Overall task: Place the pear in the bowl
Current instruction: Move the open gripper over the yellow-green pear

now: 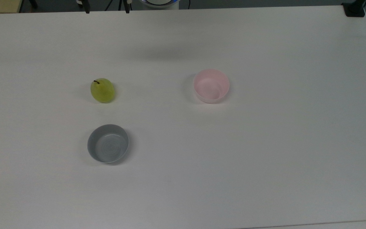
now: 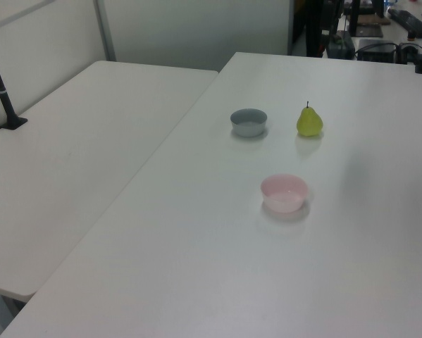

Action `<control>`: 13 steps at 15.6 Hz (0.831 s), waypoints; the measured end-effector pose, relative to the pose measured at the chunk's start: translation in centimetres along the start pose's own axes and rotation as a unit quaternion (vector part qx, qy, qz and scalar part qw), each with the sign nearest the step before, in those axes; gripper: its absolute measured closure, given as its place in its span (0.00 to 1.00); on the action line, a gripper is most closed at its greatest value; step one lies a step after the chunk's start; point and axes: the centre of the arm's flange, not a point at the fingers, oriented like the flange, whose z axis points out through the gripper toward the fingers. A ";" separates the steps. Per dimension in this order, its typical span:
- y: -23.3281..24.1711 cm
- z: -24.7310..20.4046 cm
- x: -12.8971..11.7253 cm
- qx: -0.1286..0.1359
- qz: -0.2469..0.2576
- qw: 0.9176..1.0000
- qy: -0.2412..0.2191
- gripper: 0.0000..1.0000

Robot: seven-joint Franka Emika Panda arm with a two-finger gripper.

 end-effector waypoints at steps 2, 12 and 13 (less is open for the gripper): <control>0.0 0.0 0.0 0.000 0.000 1.000 0.000 0.00; -0.4 0.1 0.1 0.000 -0.003 1.000 -0.001 0.00; -0.4 0.1 0.1 0.000 -0.003 1.000 -0.001 0.00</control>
